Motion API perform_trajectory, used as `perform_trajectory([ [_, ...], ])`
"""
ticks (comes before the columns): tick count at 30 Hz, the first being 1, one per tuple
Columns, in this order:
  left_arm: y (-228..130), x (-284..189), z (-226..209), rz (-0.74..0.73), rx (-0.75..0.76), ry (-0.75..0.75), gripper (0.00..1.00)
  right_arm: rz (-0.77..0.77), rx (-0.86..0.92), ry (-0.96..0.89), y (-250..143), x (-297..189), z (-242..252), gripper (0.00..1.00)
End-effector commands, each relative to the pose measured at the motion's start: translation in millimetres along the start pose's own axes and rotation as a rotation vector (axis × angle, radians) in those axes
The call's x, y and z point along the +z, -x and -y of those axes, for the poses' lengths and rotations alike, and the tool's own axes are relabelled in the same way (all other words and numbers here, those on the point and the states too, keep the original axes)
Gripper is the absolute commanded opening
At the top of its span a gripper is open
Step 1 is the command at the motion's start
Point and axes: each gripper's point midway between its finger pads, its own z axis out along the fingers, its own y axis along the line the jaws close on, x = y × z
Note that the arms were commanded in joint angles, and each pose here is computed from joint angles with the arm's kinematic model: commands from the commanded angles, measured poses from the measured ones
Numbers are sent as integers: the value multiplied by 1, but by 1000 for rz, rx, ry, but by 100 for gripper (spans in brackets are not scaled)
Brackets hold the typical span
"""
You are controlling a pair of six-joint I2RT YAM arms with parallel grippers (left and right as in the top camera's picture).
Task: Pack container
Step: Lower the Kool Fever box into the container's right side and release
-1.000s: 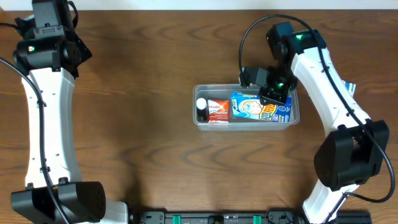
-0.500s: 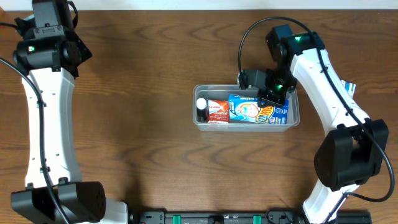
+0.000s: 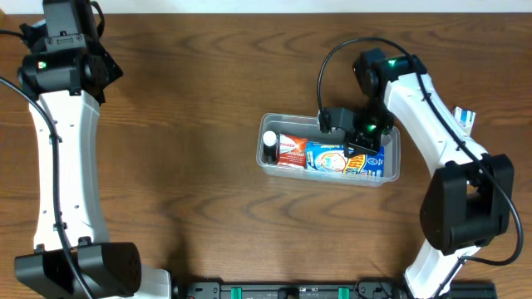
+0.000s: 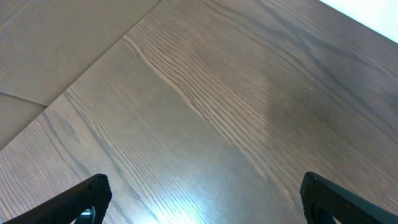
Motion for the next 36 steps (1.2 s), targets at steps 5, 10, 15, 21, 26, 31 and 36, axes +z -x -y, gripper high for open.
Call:
perform_trajectory([
  [5, 6, -7, -5, 25, -14, 7, 98, 31, -22, -4, 2, 5, -3, 23],
  [10, 6, -7, -5, 25, -14, 7, 98, 3, -2, -21, -5, 5, 1, 45],
  [15, 6, -7, -5, 25, -14, 7, 98, -41, 39, -65, -13, 5, 9, 50],
  [21, 6, -7, -5, 25, -14, 7, 98, -77, 103, -161, -17, 2, 29, 55],
  [26, 6, -7, -5, 25, -14, 7, 98, -95, 127, -227, -19, -4, 42, 58],
  [31, 6, -7, -5, 25, -14, 7, 98, -60, 171, -275, -10, -20, 51, 59],
  [36, 6, -7, -5, 25, -14, 7, 98, 5, 239, -368, 3, -53, 62, 59],
])
